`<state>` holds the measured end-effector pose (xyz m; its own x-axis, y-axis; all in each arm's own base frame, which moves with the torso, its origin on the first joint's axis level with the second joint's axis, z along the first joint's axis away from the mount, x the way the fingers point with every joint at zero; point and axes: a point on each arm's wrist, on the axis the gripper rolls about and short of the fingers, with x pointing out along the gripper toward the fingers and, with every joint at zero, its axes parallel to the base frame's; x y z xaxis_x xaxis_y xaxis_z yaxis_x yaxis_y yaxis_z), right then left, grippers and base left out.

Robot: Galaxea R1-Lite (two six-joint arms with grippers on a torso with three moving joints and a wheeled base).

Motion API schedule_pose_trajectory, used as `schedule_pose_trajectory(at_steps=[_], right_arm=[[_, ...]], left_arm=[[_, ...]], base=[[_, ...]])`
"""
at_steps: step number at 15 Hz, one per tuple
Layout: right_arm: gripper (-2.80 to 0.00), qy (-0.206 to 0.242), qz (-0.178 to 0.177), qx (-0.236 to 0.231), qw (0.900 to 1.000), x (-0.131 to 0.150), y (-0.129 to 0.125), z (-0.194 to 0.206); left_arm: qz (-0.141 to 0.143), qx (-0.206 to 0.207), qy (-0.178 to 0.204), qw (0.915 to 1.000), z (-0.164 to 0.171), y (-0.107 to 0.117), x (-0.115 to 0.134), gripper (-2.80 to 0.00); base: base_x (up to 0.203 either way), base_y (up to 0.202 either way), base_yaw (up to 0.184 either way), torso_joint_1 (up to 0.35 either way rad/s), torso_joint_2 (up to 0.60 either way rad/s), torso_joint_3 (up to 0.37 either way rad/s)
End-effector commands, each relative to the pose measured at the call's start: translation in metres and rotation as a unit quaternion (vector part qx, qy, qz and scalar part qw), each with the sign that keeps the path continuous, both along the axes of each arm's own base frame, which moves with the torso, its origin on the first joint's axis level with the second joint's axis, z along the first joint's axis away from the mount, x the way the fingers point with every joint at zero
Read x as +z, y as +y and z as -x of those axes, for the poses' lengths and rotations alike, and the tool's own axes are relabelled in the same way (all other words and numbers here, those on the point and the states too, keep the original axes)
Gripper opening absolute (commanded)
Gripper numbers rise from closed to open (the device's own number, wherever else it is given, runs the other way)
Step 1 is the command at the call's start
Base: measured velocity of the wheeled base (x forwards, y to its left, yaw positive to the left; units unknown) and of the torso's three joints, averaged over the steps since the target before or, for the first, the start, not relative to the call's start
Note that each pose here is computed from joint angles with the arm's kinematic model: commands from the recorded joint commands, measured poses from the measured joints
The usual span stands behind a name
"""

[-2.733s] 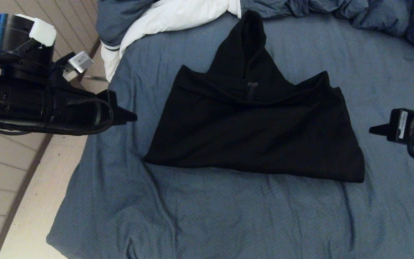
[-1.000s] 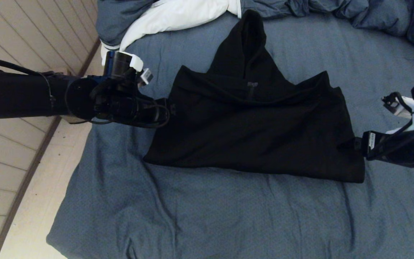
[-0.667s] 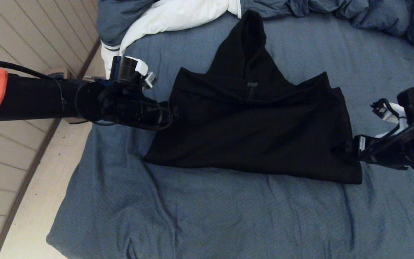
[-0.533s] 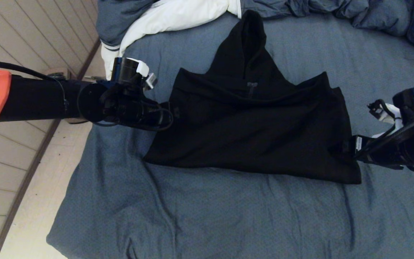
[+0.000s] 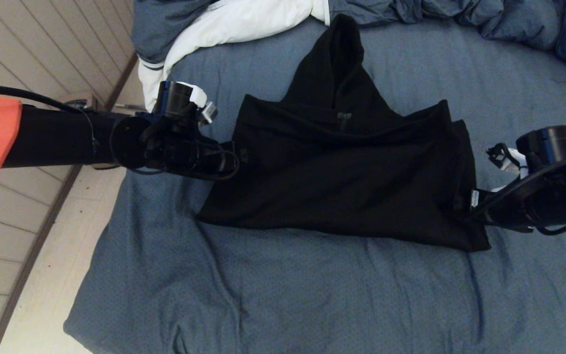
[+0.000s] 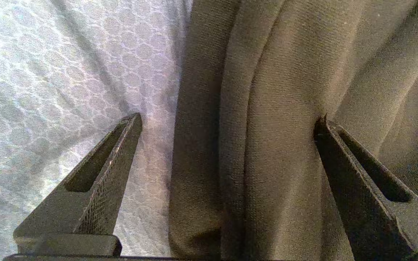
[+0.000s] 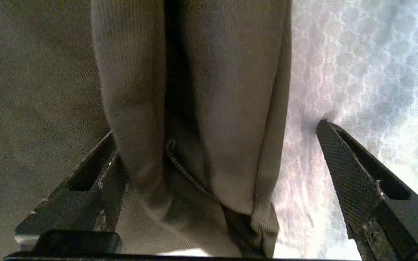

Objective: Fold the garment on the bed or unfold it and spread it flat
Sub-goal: Fold the black sweatshirt

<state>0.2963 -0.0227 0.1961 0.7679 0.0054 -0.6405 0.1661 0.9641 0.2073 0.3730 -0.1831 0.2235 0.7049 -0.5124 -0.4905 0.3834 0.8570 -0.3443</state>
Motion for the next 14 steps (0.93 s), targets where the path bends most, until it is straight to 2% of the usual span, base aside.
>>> schedule_pose_trajectory(at_steps=[1, 5, 6, 11, 14], right_arm=[[0.00, 0.012, -0.003, 0.007, 1.000, -0.009, 0.004, -0.007], [0.00, -0.004, -0.016, 0.029, 0.999, -0.002, 0.025, -0.013], [-2.80, -0.005, -0.018, 0.032, 0.999, -0.001, 0.028, -0.014], [-2.80, -0.010, -0.020, 0.034, 0.999, 0.001, 0.030, -0.012], [-2.80, -0.016, -0.019, 0.035, 0.999, 0.007, 0.030, 0.000]], left_arm=[[0.000, -0.002, 0.002, 1.0000, 0.000, -0.002, -0.001, 0.00], [0.000, -0.005, 0.002, 1.0000, 0.002, -0.005, -0.001, 0.00], [0.001, -0.005, 0.001, 1.0000, 0.002, -0.005, 0.000, 0.00], [0.002, -0.007, 0.002, 1.0000, 0.007, -0.005, 0.003, 0.00], [0.008, -0.024, 0.001, 0.9997, 0.030, -0.009, 0.014, 0.00]], base=[[0.000, 0.000, 0.000, 0.000, 0.00, 0.000], [0.000, 0.000, 0.000, 0.000, 0.00, 0.000], [0.000, 0.000, 0.000, 0.000, 0.00, 0.000], [0.000, 0.000, 0.000, 0.000, 0.00, 0.000], [0.000, 0.000, 0.000, 0.000, 0.00, 0.000]])
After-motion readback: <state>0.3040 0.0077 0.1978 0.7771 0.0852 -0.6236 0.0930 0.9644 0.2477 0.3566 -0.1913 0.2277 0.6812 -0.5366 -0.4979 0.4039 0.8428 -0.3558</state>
